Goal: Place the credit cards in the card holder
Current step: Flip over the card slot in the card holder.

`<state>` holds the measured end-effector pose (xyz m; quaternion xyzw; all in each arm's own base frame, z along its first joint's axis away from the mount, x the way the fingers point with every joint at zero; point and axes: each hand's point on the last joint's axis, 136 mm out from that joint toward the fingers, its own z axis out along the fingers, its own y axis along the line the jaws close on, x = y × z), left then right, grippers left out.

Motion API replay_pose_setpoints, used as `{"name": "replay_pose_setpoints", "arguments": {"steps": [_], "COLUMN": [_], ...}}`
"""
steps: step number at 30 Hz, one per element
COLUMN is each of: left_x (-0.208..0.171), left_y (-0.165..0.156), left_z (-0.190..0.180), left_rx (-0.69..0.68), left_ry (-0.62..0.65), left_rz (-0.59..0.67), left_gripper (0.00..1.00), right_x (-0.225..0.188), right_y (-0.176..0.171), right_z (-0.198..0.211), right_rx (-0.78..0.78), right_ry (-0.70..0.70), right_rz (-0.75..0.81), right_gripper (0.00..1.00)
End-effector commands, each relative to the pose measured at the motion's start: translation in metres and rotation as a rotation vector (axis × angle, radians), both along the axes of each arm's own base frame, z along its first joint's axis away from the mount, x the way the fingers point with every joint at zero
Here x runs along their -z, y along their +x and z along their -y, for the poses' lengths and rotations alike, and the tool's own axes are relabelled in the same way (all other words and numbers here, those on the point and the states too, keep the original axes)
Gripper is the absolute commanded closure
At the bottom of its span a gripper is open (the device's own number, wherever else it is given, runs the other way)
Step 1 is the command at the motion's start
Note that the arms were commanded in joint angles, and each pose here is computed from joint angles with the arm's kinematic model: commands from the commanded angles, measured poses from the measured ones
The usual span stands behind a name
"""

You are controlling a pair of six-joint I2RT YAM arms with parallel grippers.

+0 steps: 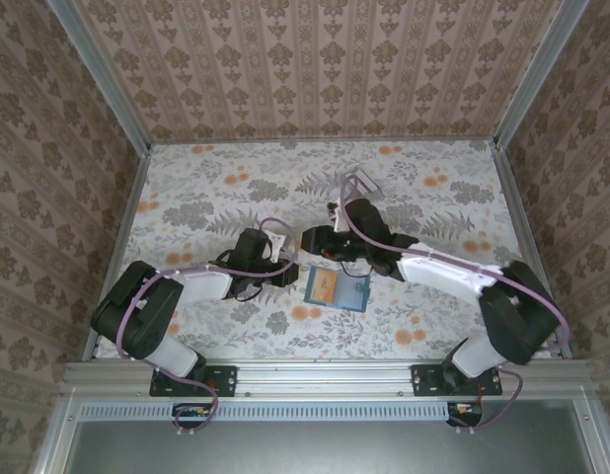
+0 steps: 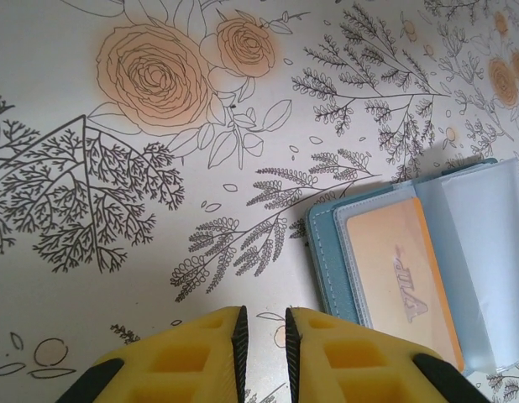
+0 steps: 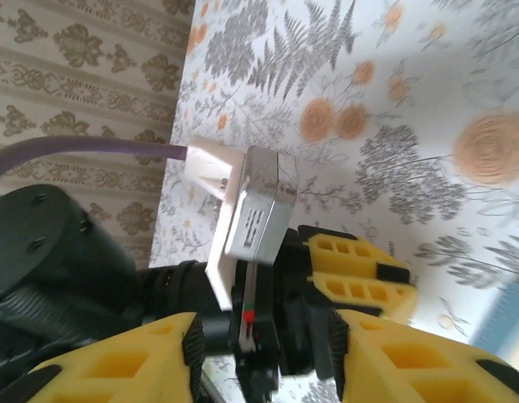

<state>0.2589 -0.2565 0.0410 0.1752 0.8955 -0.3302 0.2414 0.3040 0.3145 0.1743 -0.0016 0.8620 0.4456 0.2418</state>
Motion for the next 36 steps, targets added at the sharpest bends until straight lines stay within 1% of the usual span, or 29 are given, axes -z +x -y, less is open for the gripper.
{"name": "replay_pose_setpoints", "arguments": {"steps": [1,3,5,8,12,19,27,31,36], "left_x": [-0.005,-0.007,-0.007,-0.002,-0.002,-0.003,-0.002,-0.004,-0.001], "left_y": [0.002,0.002,0.002,0.002,0.002,0.003,0.001,0.002,0.002], "left_z": [0.001,0.003,0.004,0.006,0.009,0.007,0.007,0.007,0.005], "left_rx": [-0.007,-0.001,0.002,0.005,0.009,0.009,0.011,0.012,0.004], "left_ry": [-0.024,-0.034,-0.039,-0.033,-0.044,-0.037,-0.034,-0.034,-0.023], "left_rz": [0.008,0.006,0.011,-0.008,-0.011,-0.004,-0.007,-0.008,-0.015], "left_gripper": [0.77,0.76,0.76,0.76,0.75,0.75,0.75,0.75,0.74], "right_x": [0.013,0.028,0.046,0.071,0.094,0.111,0.127,0.125,0.102], "right_y": [-0.024,-0.04,-0.055,-0.074,-0.086,-0.088,-0.08,-0.073,-0.063], "right_z": [0.059,0.088,0.104,0.111,0.112,0.108,0.094,0.082,0.062], "right_rx": [0.083,0.126,0.14,0.154,0.153,0.164,0.161,0.153,0.118], "right_ry": [-0.246,-0.335,-0.371,-0.342,-0.318,-0.279,-0.256,-0.202,-0.141], "right_rz": [0.012,-0.007,-0.053,-0.126,-0.181,-0.215,-0.247,-0.239,-0.198], "right_gripper": [0.51,0.49,0.49,0.48,0.45,0.42,0.42,0.42,0.43]}}
